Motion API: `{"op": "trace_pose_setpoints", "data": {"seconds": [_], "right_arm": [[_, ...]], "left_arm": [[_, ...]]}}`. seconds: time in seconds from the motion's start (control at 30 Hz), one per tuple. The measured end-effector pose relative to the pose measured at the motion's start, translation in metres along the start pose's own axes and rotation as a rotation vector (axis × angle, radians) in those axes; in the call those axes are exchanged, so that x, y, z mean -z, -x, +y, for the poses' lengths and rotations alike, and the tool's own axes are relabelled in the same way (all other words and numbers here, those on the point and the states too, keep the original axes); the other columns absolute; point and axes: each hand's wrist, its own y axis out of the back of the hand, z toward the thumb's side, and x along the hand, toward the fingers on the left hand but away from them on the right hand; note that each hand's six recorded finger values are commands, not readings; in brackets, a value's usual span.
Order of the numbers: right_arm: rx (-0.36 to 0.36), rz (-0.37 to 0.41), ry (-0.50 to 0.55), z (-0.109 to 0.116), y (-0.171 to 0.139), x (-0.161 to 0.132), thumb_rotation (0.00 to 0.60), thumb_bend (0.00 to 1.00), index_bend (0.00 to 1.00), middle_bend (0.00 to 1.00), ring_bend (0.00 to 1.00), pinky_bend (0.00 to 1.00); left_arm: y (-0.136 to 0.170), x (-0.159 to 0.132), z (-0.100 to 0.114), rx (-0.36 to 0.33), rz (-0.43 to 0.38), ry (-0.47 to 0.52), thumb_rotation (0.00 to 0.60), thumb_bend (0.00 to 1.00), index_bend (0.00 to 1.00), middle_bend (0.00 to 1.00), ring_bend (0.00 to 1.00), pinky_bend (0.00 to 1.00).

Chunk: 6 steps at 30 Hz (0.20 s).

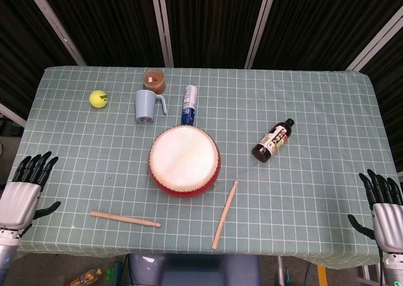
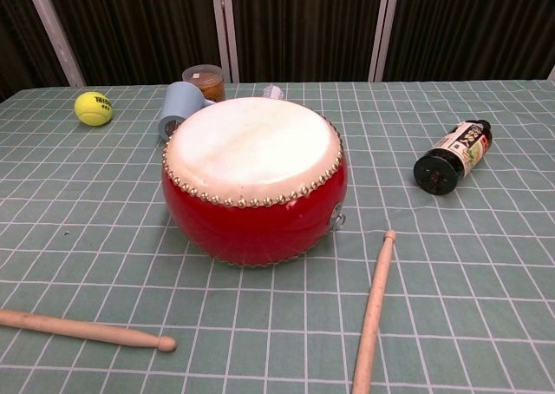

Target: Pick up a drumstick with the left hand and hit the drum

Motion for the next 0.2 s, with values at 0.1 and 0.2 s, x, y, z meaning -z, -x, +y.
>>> {"op": "trace_pose_setpoints", "data": {"seconds": [0.1, 0.2], "right_arm": [[0.006, 0.005, -0.002, -0.0001, 0.0007, -0.0015, 0.6, 0.25, 0.0, 0.0, 0.0, 0.04], [0.005, 0.01, -0.008, -0.0012, 0.0014, -0.0026, 0.6, 0.25, 0.0, 0.0, 0.0, 0.04]], "left_arm": [[0.0029, 0.0017, 0.0005, -0.008, 0.003, 0.006, 0.6, 0.0, 0.0, 0.0, 0.0, 0.0], [0.002, 0.0007, 0.0003, -0.016, 0.001, 0.019, 0.6, 0.0, 0.0, 0.0, 0.0, 0.0]]}}
